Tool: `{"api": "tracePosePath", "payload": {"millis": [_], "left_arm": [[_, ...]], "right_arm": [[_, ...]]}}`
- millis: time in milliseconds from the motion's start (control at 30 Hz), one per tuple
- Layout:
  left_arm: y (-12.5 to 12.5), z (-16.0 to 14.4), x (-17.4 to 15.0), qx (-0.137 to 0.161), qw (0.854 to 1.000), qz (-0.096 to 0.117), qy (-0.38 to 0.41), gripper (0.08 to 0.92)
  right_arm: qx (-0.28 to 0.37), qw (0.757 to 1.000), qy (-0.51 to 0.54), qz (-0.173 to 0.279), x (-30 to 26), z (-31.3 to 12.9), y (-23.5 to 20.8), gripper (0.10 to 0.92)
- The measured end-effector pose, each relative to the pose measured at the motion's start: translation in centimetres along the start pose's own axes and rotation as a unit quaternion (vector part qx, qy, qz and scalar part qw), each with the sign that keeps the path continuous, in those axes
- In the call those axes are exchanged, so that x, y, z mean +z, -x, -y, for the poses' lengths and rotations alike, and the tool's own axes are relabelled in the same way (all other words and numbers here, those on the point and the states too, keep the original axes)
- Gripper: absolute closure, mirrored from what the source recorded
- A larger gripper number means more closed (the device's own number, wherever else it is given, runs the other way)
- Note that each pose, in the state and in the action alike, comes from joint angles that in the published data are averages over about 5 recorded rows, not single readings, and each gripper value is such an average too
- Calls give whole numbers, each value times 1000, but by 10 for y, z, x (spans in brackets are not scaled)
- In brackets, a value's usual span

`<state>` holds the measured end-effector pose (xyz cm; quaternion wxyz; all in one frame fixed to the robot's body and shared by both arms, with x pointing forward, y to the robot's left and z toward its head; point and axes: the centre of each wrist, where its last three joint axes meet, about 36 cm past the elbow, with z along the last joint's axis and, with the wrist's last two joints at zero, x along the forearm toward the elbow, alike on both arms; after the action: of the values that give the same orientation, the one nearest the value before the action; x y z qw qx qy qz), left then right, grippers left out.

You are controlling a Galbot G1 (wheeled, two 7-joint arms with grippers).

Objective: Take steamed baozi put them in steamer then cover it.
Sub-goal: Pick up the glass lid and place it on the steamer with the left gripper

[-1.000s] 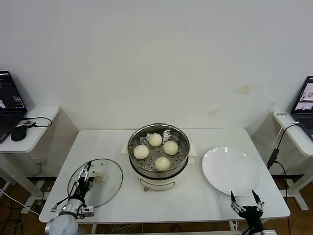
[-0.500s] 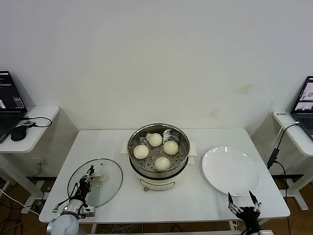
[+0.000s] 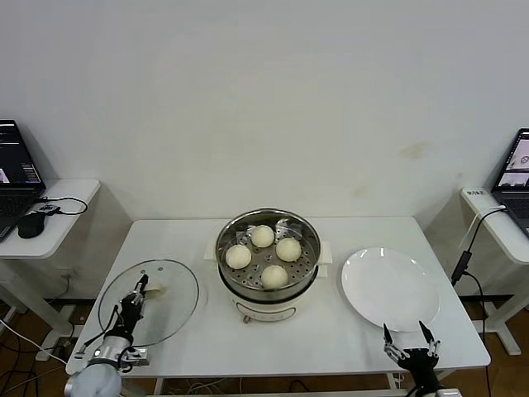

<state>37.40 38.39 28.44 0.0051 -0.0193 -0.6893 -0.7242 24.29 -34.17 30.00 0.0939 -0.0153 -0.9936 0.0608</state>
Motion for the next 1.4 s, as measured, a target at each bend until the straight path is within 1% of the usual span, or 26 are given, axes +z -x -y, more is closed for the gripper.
{"api": "tracePosePath", "payload": {"millis": [133,333,467,600,733,833,1133,1400], "left_arm": [[-6,-25,8,-15,1000,-6,4,859],[-8,-76,13,-32,999,-10,5,859],[-5,-111,6,-44,999,-7,-1,859],[-1,-143,-8,-55,998,-2,-17,859],[4,-170,-27,-62,997,8,-34,859],[8,-183,-45,-60,997,16,-47,859],[30,-202,-111,-39,996,38,-68,859],[52,-212,-176,-19,996,55,-72,859]], "right_arm": [[-3,1000,-3,2,-2,-2,0,199],[-11,1000,-8,4,-2,-8,-1,199],[-15,1000,-11,5,-1,-11,0,200],[-16,1000,-14,4,1,-17,2,199],[-16,1000,-21,2,5,-25,5,200],[-14,1000,-28,-2,9,-32,6,200],[-12,998,-54,-3,14,-48,10,200],[-8,998,-68,0,15,-53,13,200]]}}
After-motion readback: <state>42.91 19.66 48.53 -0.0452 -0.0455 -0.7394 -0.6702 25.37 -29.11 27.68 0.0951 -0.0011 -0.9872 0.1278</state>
